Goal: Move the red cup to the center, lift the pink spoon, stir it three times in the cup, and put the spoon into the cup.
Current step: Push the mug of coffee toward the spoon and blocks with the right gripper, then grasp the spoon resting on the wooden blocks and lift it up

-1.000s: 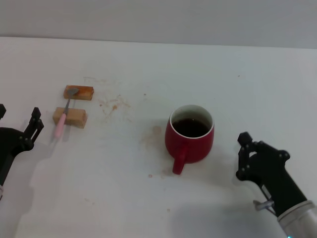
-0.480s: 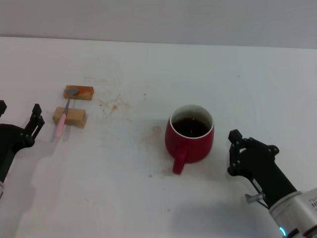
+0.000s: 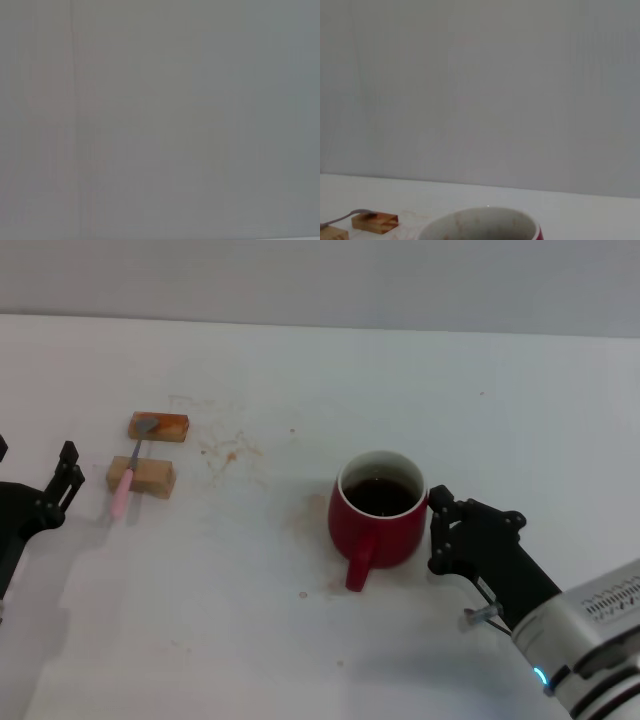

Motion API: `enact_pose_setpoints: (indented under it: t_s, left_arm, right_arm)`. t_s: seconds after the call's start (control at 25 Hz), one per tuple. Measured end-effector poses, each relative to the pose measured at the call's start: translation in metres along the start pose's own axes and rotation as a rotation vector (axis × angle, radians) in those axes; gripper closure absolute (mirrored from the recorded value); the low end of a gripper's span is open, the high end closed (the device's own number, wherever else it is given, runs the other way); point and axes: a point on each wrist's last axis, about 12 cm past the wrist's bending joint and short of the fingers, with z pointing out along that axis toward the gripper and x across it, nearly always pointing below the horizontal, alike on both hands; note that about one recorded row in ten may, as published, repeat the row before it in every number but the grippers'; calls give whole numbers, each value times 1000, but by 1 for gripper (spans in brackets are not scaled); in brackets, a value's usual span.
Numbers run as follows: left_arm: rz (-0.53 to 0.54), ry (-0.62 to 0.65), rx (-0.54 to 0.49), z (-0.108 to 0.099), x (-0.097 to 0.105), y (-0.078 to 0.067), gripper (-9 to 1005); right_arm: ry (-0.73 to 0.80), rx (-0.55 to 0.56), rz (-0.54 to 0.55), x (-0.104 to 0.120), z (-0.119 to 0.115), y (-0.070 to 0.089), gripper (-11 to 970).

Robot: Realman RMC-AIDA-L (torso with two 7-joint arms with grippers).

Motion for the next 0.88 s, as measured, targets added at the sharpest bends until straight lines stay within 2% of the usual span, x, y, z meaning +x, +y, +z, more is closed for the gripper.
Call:
enact_pose_setpoints:
  t_s: [0.56, 0.72, 0.88]
  left_arm:
    - [7, -7, -10, 6, -2, 3, 181]
    - [6, -5, -2, 5, -2, 1, 181]
    - [-3, 4, 17, 2, 0, -5, 181]
  right_arm:
    - [32, -24, -7, -9, 27, 1, 959]
    - [-5, 33, 0, -9, 18, -8, 958]
    - [-47, 123, 0, -6, 1, -24, 958]
